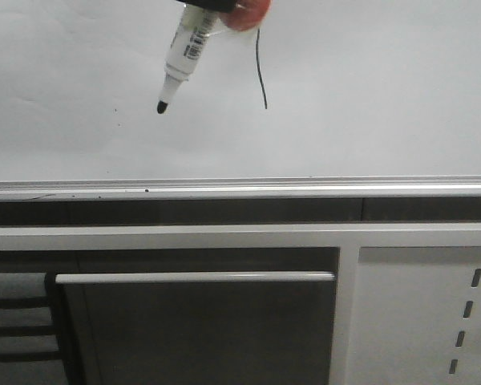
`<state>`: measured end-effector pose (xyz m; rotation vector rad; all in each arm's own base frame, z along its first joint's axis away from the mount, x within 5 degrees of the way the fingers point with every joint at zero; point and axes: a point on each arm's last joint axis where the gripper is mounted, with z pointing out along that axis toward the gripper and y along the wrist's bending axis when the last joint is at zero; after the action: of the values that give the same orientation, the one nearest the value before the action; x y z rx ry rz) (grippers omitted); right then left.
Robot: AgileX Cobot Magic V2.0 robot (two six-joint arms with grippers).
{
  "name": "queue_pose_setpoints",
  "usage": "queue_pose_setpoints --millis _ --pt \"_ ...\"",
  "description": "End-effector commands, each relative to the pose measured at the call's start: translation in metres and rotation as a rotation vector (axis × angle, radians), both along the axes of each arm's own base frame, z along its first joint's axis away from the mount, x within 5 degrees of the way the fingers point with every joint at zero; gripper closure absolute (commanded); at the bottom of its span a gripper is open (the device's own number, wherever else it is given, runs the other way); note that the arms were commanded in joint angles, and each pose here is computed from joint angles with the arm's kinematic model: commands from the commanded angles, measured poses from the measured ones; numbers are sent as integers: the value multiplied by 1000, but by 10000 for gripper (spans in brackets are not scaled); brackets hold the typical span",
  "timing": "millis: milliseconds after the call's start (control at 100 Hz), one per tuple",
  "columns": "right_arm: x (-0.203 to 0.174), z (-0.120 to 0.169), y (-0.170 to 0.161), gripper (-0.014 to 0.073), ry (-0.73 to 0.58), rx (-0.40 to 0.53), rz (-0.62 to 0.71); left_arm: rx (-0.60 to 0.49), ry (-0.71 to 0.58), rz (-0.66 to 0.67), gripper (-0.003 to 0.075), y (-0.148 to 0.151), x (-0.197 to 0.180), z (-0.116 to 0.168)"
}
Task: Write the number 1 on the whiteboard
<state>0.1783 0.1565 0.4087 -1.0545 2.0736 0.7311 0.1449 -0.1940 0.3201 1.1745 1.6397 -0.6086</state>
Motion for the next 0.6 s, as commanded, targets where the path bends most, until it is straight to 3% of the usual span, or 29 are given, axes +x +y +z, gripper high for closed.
queue_pose_setpoints --millis 0,130,300,350,590 --pt "-5 17 -1 636 -50 64 3 -80 -31 61 741 2 4 18" --pt "-5 16 -1 567 -47 61 5 -89 -39 80 741 2 6 19" --pt "-1 19 -7 232 -68 77 -40 -146 -45 186 741 7 13 21" --pt "1 22 -13 178 -77 89 -75 -170 -36 233 741 10 15 19" --pt "2 39 -47 169 -170 132 -233 -309 -128 523 741 25 19 20"
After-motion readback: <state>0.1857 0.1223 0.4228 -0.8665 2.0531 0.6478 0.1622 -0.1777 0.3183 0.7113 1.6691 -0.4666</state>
